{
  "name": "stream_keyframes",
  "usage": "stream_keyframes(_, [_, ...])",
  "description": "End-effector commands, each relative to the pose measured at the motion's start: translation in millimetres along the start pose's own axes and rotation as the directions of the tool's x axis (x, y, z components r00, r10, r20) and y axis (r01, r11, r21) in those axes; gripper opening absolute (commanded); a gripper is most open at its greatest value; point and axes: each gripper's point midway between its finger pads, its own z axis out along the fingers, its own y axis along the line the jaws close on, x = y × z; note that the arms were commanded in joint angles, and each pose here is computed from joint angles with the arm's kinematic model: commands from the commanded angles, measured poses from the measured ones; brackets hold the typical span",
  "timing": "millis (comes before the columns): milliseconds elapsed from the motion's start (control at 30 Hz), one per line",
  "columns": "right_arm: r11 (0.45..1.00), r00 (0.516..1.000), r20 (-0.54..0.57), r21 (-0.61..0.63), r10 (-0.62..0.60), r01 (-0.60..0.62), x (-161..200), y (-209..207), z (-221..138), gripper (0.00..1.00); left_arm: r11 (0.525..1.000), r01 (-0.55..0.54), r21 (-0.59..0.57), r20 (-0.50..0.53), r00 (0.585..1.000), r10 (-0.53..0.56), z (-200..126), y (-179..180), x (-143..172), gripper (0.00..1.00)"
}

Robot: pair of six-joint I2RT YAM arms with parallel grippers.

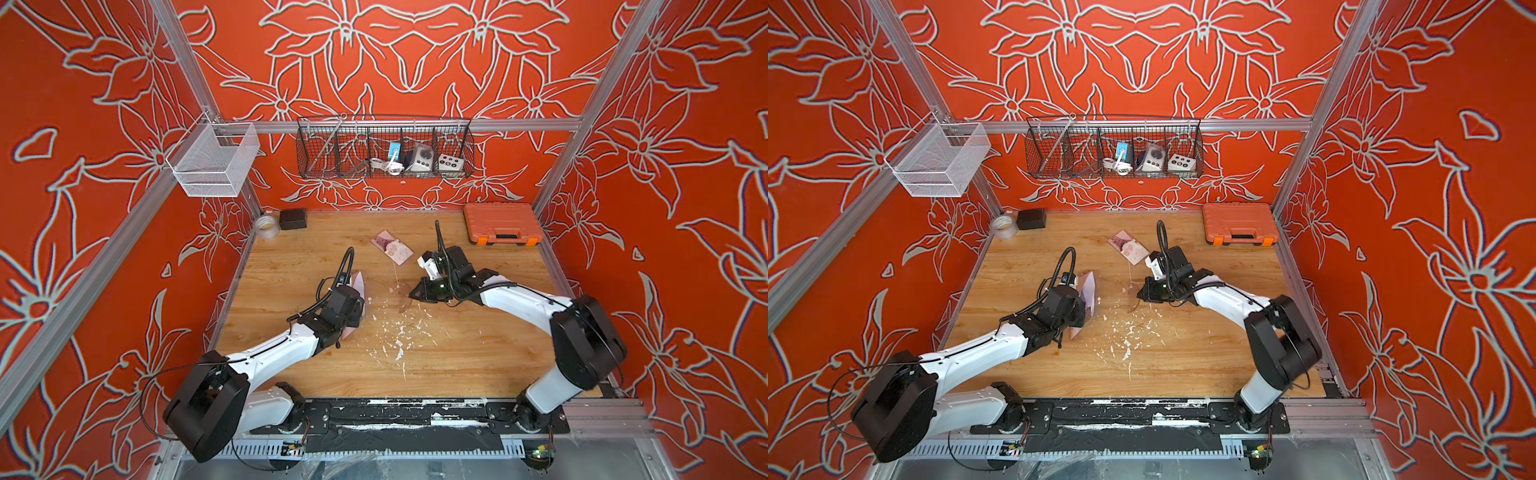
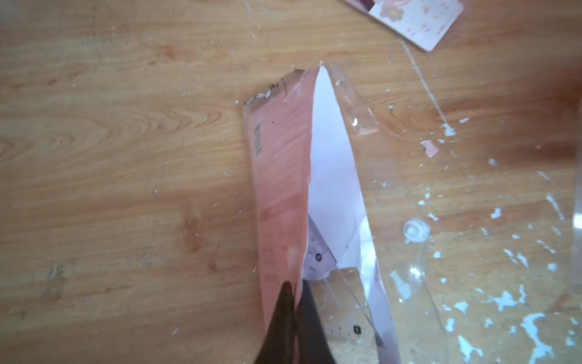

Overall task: Open the ruler set and take out the ruler
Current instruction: Place the ruler at the center of the board.

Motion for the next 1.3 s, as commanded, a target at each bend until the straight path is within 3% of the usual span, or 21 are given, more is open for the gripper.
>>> stream_keyframes(0, [0.995,0.998,-0.050,-0.098,-0.030,0.025,-8.1,13.3,19.9,0.00,0.999,-0.006,0.041,-0.002,1.000,0.006,0.6,-2.3,2.7,0.00])
stream_keyframes(167, [0.991,0.994,-0.109,-0.133,-0.029,0.014,-16.9,10.4,52.6,0.00,0.999,0.012,0.039,-0.024,1.000,-0.011,5.2,0.1,2.3,0.00])
stream_keyframes(333, [0.996,0.994,-0.108,-0.088,0.023,-0.032,-30.0,-0.9,75.8,0.00,0.997,0.081,-0.014,-0.017,0.997,-0.081,6.8,17.6,3.0,0.00])
stream_keyframes(633, [0.997,0.994,-0.099,-0.051,0.048,-0.053,-55.2,-4.2,96.6,0.00,0.995,0.103,0.017,-0.016,0.995,-0.103,9.0,18.5,4.4,0.00])
stream_keyframes(867, [0.999,0.988,-0.151,-0.023,0.023,-0.027,-53.4,3.6,109.2,0.00,0.993,0.115,0.034,0.028,0.993,-0.116,2.9,20.6,4.7,0.00])
stream_keyframes(900, [1.000,0.988,-0.151,-0.009,0.025,-0.027,-53.4,2.2,108.1,0.02,0.992,0.121,0.034,0.040,0.992,-0.122,1.3,22.0,4.2,0.00])
stream_keyframes(1000, [0.999,0.990,-0.139,0.031,0.023,-0.019,-53.5,0.5,99.4,0.24,0.991,0.131,0.038,0.061,0.989,-0.134,-1.9,23.9,3.8,0.00])
stream_keyframes(1100, [0.996,0.996,-0.093,0.082,-0.013,0.021,-60.4,6.3,77.0,0.36,0.990,0.132,0.044,0.053,0.990,-0.134,-0.6,23.5,4.4,0.00])
stream_keyframes(1200, [0.992,0.997,-0.045,0.103,-0.066,0.070,-67.0,18.3,52.2,0.41,0.990,0.135,0.051,0.035,0.990,-0.137,2.2,22.3,4.6,0.00])
stream_keyframes(1267, [0.993,0.994,-0.022,0.049,-0.109,0.110,-61.9,34.9,42.2,0.39,0.989,0.139,0.053,0.030,0.990,-0.140,2.7,22.6,4.9,0.00])
